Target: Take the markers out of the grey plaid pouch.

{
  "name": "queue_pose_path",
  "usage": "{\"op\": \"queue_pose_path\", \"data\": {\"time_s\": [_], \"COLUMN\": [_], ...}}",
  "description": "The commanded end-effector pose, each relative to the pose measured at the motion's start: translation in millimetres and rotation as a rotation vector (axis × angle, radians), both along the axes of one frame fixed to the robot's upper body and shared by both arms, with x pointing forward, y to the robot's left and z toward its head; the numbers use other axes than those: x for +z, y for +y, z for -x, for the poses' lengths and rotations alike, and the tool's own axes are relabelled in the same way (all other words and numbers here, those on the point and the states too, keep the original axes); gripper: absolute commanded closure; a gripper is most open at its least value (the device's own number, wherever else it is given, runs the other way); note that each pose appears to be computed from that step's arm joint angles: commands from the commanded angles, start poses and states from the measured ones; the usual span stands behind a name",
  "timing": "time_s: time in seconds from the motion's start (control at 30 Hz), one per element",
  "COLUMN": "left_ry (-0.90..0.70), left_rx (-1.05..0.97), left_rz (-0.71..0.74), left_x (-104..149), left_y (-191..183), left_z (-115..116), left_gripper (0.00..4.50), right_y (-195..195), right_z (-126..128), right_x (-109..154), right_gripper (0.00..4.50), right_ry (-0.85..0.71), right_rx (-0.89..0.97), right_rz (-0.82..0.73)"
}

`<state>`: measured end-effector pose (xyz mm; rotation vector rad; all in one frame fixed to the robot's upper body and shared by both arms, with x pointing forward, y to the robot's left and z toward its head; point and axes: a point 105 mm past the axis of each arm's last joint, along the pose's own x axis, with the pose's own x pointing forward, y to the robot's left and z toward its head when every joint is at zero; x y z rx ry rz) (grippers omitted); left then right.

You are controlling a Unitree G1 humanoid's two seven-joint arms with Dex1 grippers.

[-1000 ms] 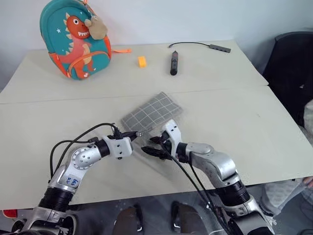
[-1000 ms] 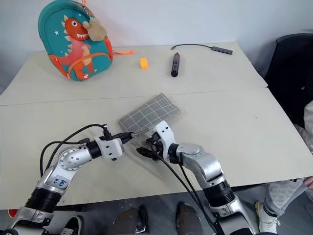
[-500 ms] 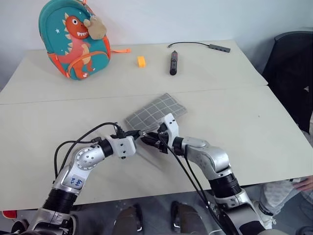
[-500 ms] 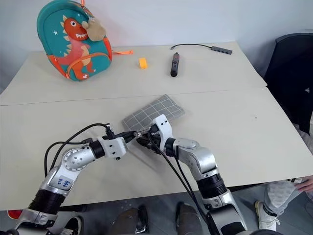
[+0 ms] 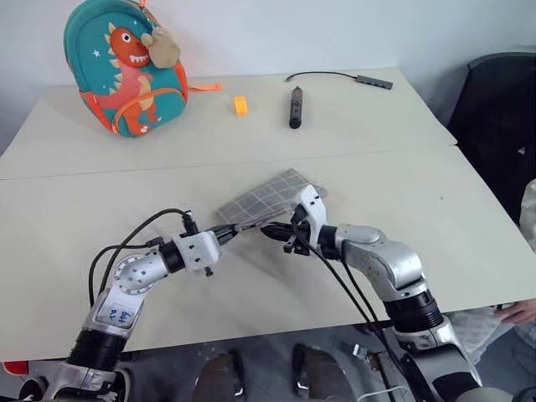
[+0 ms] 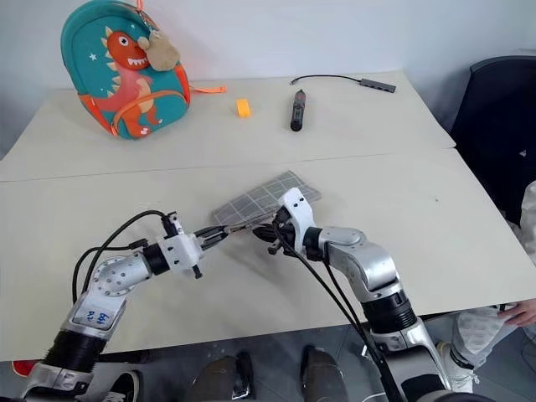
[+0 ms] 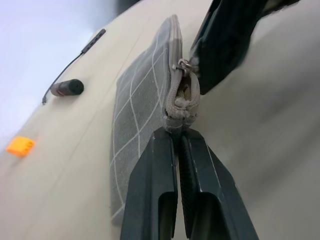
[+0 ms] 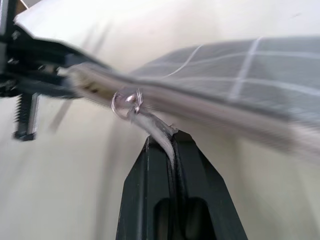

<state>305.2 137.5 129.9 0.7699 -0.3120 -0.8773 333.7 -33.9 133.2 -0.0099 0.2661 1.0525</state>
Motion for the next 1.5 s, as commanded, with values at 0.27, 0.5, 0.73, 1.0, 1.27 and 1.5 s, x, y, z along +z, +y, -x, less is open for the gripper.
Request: {"op": "queue_pose_path", "data": {"time_s": [0.27, 0.5, 0.73, 1.0, 1.27, 1.5], "left_ry": [-0.039, -0.032, 0.026, 0.115, 0.125, 0.182], "left_rx": [0.02, 0.022, -0.021, -0.094, -0.085, -0.093], "left_rz": [0.012, 0.113, 0.195, 0.321, 0.324, 0.353], "left_x": [14, 25, 28, 29, 30, 33], "left_y": [35, 51, 54, 32, 29, 20], "left_z": [12, 18, 26, 29, 28, 22], "left_gripper": [4.5, 4.5, 4.5, 4.5, 4.5, 4.5], "right_y": [-65, -111, -117, -87, -107, -80], "right_z": [-27, -40, -34, -4, 14, 27], "right_x": [22, 19, 24, 59, 110, 111], "right_gripper": [4.44, 4.44, 4.44, 2.48, 1.17, 1.17], "right_ry": [-0.116, -0.13, -0.154, -0.134, -0.152, -0.277], "right_rx": [-0.123, -0.213, -0.198, -0.024, 0.016, 0.078], "right_rz": [0.082, 0.165, 0.147, -0.072, -0.283, -0.138]}}
